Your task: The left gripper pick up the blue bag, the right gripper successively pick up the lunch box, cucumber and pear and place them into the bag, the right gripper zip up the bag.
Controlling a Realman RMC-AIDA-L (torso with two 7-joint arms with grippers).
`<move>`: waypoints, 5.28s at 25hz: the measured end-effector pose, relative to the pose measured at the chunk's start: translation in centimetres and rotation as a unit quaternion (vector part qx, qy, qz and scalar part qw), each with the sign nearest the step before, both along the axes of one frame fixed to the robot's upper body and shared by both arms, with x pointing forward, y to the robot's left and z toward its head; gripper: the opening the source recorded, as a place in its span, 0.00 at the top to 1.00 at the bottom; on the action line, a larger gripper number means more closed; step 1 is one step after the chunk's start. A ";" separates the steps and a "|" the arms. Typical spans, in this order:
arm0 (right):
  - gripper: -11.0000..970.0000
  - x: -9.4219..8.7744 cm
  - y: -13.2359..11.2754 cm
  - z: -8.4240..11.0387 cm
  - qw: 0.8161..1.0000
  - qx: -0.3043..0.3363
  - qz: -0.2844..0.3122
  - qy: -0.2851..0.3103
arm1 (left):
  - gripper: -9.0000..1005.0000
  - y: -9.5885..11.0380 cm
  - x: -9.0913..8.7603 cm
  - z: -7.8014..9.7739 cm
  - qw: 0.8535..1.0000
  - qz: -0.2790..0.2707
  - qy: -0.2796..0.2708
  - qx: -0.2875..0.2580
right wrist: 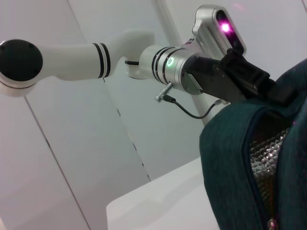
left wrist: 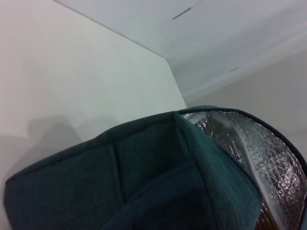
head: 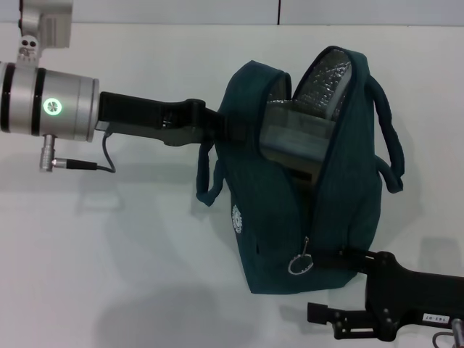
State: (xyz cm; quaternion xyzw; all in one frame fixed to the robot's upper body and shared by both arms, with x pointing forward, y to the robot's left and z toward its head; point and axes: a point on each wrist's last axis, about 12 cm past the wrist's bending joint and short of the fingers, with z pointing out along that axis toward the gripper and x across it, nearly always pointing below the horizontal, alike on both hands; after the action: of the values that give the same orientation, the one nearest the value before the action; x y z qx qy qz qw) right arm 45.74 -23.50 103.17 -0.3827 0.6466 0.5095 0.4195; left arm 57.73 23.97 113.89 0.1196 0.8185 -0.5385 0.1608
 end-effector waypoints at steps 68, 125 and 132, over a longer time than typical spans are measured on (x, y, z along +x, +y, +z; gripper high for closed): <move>0.20 1.8 2.1 0.3 1.000 -0.021 0.015 -0.006 | 0.94 0.2 0.0 0.2 1.000 0.000 -0.009 -0.009; 0.97 2.0 0.4 0.1 0.999 -0.025 -0.030 0.001 | 0.93 0.8 -0.3 0.1 1.000 0.009 -0.011 -0.012; 0.97 1.9 -0.4 0.5 0.999 -0.014 -0.034 -0.003 | 0.93 0.8 -0.3 0.0 1.000 0.011 -0.012 -0.012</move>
State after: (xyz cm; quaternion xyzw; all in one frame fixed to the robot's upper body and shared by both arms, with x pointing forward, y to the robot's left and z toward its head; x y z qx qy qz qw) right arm 47.69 -23.95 103.72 -0.3680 0.6647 0.4851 0.4330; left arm 57.47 24.79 113.91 0.1153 0.8114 -0.5447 0.1781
